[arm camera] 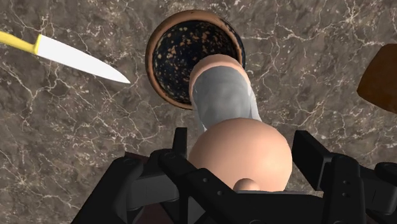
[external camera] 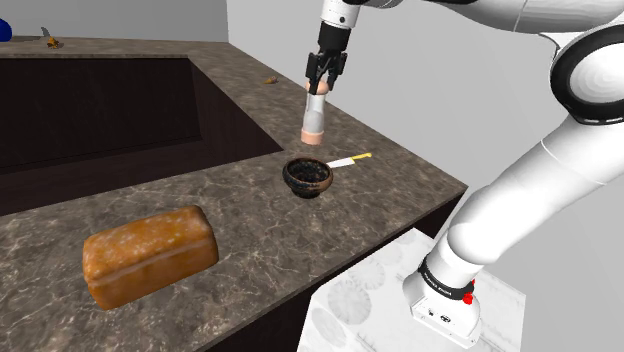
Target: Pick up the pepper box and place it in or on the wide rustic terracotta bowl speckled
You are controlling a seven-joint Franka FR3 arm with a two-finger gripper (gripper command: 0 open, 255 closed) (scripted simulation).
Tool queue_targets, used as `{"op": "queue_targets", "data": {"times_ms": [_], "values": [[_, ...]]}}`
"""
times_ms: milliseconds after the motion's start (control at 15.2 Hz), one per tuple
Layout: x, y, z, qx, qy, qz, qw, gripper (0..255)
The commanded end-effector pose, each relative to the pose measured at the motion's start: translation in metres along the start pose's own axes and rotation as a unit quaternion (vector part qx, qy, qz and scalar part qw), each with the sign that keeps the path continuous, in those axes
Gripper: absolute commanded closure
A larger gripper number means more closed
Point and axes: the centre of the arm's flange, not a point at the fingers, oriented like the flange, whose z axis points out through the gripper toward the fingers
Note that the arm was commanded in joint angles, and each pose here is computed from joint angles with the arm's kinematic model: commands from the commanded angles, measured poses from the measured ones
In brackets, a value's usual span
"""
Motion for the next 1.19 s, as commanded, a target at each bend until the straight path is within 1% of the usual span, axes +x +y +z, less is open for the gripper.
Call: {"op": "queue_targets", "data": {"times_ms": [0, 1122], "values": [[0.003, 0.026, -0.007, 0.000, 0.000, -0.001, 1.0000, 255], [-0.005, 0.027, 0.083, 0.000, 0.000, -0.001, 1.0000, 255]]}}
